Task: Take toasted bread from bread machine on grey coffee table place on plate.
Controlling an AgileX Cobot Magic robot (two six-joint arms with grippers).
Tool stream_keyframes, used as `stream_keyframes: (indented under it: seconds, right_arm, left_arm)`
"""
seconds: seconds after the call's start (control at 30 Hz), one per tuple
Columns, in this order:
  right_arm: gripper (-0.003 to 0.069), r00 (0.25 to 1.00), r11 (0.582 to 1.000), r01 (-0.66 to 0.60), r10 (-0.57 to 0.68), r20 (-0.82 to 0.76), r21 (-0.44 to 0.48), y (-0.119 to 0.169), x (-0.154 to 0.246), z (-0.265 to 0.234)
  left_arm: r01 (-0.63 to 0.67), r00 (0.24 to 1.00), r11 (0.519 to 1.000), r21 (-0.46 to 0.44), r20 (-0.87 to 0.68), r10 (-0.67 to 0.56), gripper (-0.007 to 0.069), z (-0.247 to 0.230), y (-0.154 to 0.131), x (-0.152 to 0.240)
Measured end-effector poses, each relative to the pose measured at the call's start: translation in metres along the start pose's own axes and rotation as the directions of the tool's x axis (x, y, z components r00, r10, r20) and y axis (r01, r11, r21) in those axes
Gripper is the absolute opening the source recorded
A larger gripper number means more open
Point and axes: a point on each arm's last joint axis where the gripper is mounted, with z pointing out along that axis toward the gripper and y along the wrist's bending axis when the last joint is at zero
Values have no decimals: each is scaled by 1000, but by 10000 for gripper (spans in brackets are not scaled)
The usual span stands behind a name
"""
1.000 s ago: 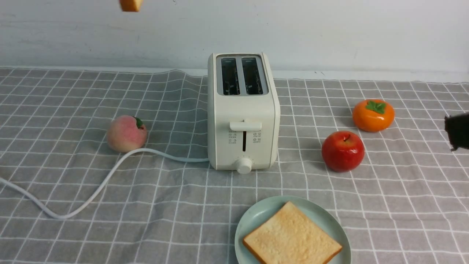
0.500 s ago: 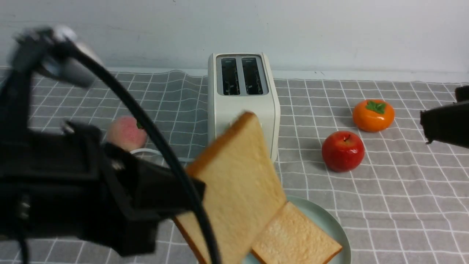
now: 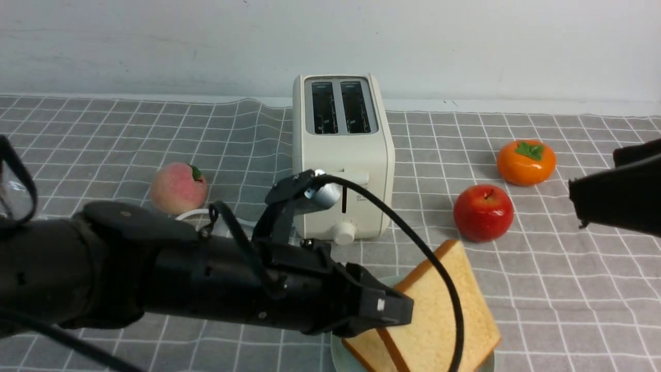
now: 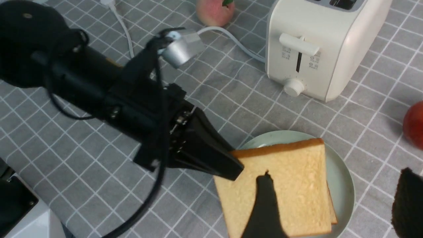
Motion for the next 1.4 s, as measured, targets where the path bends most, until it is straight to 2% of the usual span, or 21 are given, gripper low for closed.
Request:
stream_keyframes:
  seconds: [0.07,0.27,0.43,0.5,0.53,0.6,0.63,0.7,0.8,0.83,0.93,1.0,1.07,1.1,1.17,1.2,1.23,1.27,1.3,1.37,1.4]
  right_arm:
    - [486,1000,1000,-2,2,-25,-8,1,2,0]
    - [486,998,1000,-2,2,-56,-13,1,5,0]
    - [486,997,1000,-3,1,-74,-16,1,7,0]
    - [486,997,1000,-3,1,-81,-17,1,7,0]
    - [486,997,1000,-3,1,-81,-17,1,7,0]
    - [486,997,1000,-3,1,-83,-17,1,7,0]
    - [486,997,1000,-3,1,-83,-17,1,8,0]
    - [486,996,1000,-2,0,-91,-16,1,8,0]
    - [484,993,1000,3,-3,-117,3,-2,14,5]
    - [482,992,1000,3,-3,-123,5,-2,15,6]
    - [447,980,998,-10,23,-198,67,-12,32,21]
    - [403,970,991,-46,74,-230,127,-19,42,29]
    - [313,955,976,-93,144,-258,199,-27,54,37]
    - [247,944,962,-126,191,-268,241,-31,60,41]
    - [185,937,954,-143,216,-274,263,-34,64,43]
    - [80,928,939,-168,253,-273,299,-36,69,45]
    - [30,925,932,-176,267,-271,318,-38,71,46]
    - [30,925,930,-178,270,-269,321,-38,71,45]
    - [-11,929,924,-184,275,-246,336,-39,71,42]
    - [-19,942,922,-185,265,-205,339,-38,69,36]
    - [-19,944,922,-186,264,-200,339,-38,69,35]
  left_arm:
    - [147,989,986,-78,23,-145,84,12,18,0]
    - [223,975,968,-118,22,-222,95,22,32,4]
    - [226,974,964,-141,41,-222,209,22,34,2]
    - [223,974,955,-194,77,-212,342,21,39,-1]
    - [222,974,953,-207,85,-209,352,21,41,-1]
    - [204,973,924,-324,168,-156,498,14,49,-8]
    - [200,974,924,-325,167,-152,509,14,49,-8]
    - [162,962,861,-482,270,-30,619,-1,57,-21]
    - [87,932,747,-659,320,173,657,-26,58,-38]
    - [84,931,737,-670,317,182,657,-27,59,-38]
    - [3,902,612,-791,267,340,600,-57,49,-44]
    - [-28,886,580,-814,249,392,532,-69,38,-42]
    - [-42,865,568,-822,255,433,414,-82,24,-37]
    - [-52,852,582,-812,268,449,349,-88,14,-36]
    - [-57,837,596,-801,288,466,262,-93,6,-36]
    - [-78,817,629,-773,312,485,144,-98,-7,-34]
    - [-100,806,658,-746,327,493,72,-100,-16,-33]
    - [-106,804,664,-740,329,495,59,-100,-17,-33]
    - [-161,792,717,-679,344,504,-4,-100,-29,-31]
    - [-267,782,794,-547,358,510,-14,-95,-46,-26]
    - [-278,782,800,-532,358,510,-14,-94,-48,-26]
